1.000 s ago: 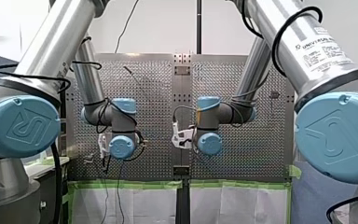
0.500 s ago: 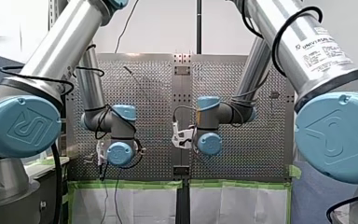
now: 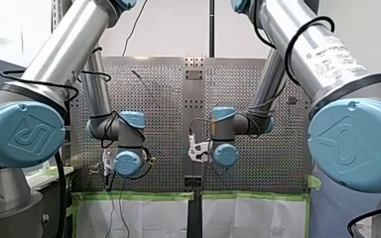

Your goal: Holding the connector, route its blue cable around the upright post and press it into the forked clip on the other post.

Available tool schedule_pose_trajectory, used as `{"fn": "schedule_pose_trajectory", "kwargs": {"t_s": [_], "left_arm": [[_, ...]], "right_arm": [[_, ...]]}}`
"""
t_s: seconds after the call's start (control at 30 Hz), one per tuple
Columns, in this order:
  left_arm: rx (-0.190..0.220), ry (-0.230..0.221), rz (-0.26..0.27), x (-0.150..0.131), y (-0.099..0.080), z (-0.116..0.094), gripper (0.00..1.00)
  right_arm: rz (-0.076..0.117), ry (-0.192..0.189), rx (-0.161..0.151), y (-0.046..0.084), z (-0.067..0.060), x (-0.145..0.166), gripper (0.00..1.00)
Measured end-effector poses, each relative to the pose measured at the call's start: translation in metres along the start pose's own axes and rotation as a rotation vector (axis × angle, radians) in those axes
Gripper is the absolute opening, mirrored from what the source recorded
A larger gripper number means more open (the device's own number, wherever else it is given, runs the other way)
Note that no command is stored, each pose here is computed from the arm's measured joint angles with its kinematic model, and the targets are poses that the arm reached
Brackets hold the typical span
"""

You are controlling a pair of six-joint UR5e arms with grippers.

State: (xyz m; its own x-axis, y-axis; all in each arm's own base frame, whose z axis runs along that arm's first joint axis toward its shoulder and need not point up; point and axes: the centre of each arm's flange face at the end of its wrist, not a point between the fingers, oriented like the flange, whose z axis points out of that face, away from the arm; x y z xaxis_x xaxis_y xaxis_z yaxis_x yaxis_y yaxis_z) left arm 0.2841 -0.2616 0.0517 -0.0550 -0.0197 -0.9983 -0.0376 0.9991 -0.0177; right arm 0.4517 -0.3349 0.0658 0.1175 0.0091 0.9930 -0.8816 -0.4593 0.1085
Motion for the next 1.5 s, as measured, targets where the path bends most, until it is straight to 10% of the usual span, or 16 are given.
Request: {"fn": "schedule_pose_trajectory", "kwargs": {"t_s": [0.57, 1.0, 1.5], "left_arm": [[-0.005, 0.009, 0.021, 0.001, 0.002, 0.007, 0.0], [-0.055, -0.078, -0.097, -0.058, -0.011, 0.054, 0.03], [-0.161, -0.148, -0.248, -0.126, -0.002, 0.073, 0.03]], "right_arm": [[-0.039, -0.146, 0.008, -0.002, -0.004, -0.071, 0.0], [0.052, -0.01, 0.032, -0.012, 0.041, 0.01, 0.0], [0.089, 0.128, 0.106, -0.019, 0.074, 0.13, 0.0]]}}
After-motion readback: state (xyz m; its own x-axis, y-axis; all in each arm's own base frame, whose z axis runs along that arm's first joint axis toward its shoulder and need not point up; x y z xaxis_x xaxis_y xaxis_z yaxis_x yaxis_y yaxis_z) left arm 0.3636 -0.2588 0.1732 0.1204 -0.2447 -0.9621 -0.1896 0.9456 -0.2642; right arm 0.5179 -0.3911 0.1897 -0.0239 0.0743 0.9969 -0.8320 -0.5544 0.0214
